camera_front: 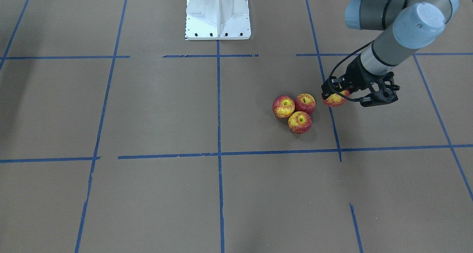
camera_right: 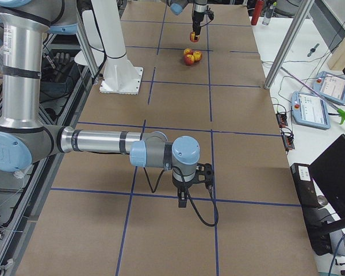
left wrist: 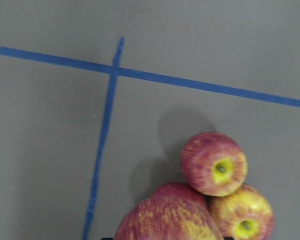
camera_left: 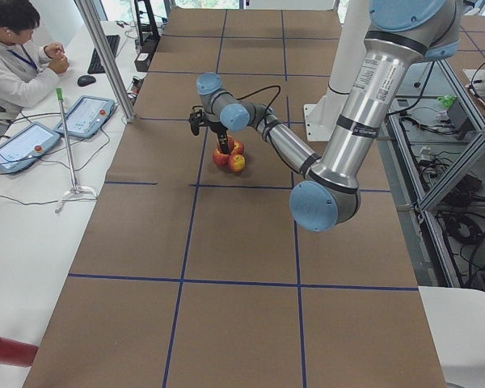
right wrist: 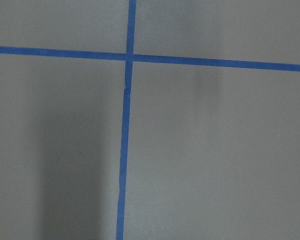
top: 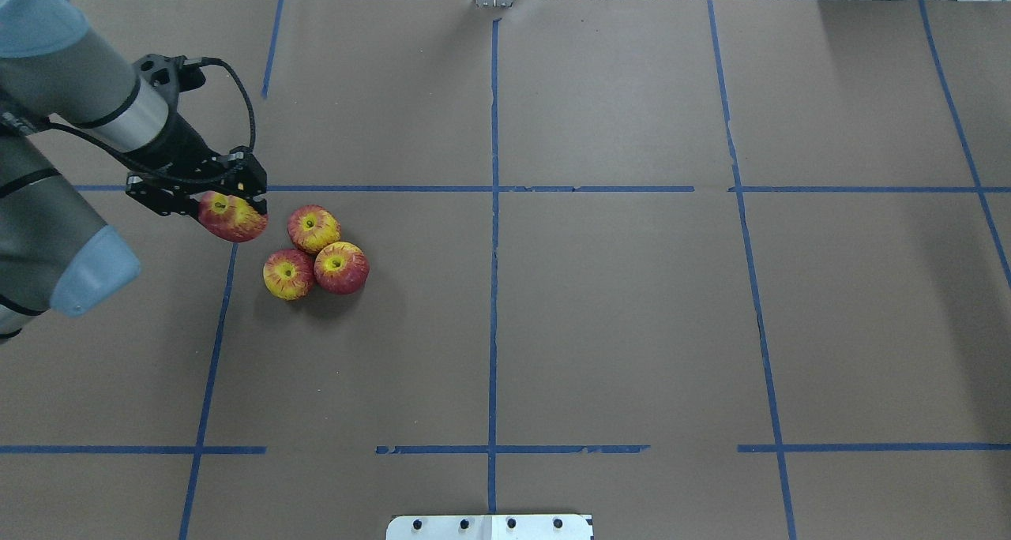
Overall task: Stack apples
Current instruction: 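Lift the apple with the left gripper and carry it over the three-apple cluster, then lower the apple onto the top of the cluster and open the left gripper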
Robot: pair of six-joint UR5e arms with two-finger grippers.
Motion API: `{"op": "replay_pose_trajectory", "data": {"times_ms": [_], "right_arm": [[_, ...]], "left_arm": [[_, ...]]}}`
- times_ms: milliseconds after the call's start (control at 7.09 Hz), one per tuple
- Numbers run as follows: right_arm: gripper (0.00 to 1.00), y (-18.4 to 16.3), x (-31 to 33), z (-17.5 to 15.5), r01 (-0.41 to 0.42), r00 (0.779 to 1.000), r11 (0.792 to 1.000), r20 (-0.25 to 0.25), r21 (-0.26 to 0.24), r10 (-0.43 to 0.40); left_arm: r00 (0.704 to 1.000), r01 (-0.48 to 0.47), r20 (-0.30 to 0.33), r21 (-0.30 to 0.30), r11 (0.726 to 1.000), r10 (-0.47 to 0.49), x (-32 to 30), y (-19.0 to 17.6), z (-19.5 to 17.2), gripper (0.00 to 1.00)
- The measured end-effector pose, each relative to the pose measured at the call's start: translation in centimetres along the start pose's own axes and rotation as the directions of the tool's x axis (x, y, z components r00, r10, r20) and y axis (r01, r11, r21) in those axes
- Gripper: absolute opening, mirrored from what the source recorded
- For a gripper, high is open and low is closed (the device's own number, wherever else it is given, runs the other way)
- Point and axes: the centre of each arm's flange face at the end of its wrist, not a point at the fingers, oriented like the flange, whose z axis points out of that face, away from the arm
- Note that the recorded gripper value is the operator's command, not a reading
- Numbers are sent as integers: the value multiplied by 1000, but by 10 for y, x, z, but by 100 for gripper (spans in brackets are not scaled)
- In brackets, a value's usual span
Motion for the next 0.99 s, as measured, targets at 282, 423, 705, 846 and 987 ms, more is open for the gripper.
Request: {"op": "replay_pose_trajectory", "data": {"times_ms": [282,423,705,846,987], "right_arm": [[100,0,0,0,0,1000,1000,0,0,0],[100,0,0,0,0,1000,1000,0,0,0],[100,0,0,0,0,1000,1000,0,0,0],[100,0,0,0,0,1000,1000,0,0,0],[100,0,0,0,0,1000,1000,0,0,0]], "left_arm": [[999,6,48,13,1000,-7,24,8,34,0],[998,5,59,14,1000,-6,29,10,42,0],[998,3,68,9,1000,-3,33,13,51,0],[998,1,70,4,1000,-2,36,15,54,0],[997,-1,71,-1,1000,1,39,17,57,0]]}}
